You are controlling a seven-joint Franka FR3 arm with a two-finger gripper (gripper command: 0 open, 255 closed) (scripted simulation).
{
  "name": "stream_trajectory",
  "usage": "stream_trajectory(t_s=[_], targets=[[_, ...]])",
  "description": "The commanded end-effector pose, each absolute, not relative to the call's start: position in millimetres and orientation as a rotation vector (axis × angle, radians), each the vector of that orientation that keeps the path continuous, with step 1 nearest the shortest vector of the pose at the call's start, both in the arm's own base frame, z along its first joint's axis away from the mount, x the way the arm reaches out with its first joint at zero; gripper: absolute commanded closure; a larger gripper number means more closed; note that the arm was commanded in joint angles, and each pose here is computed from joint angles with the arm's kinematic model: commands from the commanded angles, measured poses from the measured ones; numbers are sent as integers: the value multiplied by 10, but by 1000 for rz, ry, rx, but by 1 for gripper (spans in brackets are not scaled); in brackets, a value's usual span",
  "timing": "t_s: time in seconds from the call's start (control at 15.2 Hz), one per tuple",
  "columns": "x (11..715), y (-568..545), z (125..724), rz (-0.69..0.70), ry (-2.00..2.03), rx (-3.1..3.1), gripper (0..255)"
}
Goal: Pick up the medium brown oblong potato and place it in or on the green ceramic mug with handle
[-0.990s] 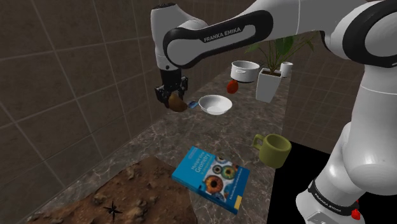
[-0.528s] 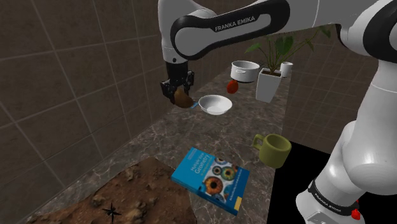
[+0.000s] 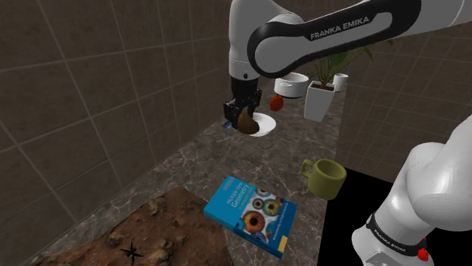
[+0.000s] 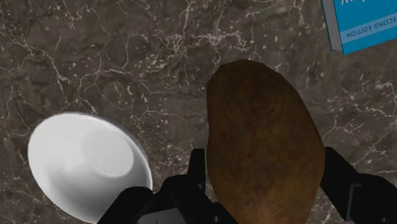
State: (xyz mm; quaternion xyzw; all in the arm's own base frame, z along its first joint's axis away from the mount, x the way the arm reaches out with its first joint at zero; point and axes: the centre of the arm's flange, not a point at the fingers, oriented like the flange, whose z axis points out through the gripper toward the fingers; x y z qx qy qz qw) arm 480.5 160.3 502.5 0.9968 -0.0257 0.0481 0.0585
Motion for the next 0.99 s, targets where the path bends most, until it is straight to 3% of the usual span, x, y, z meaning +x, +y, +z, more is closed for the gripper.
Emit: stream_trajectory(t_s=[0.0,0.92], targets=[[4545,1470,5035,145,-78,3021,255],[2902,624,5063,145,-78,3021,255]])
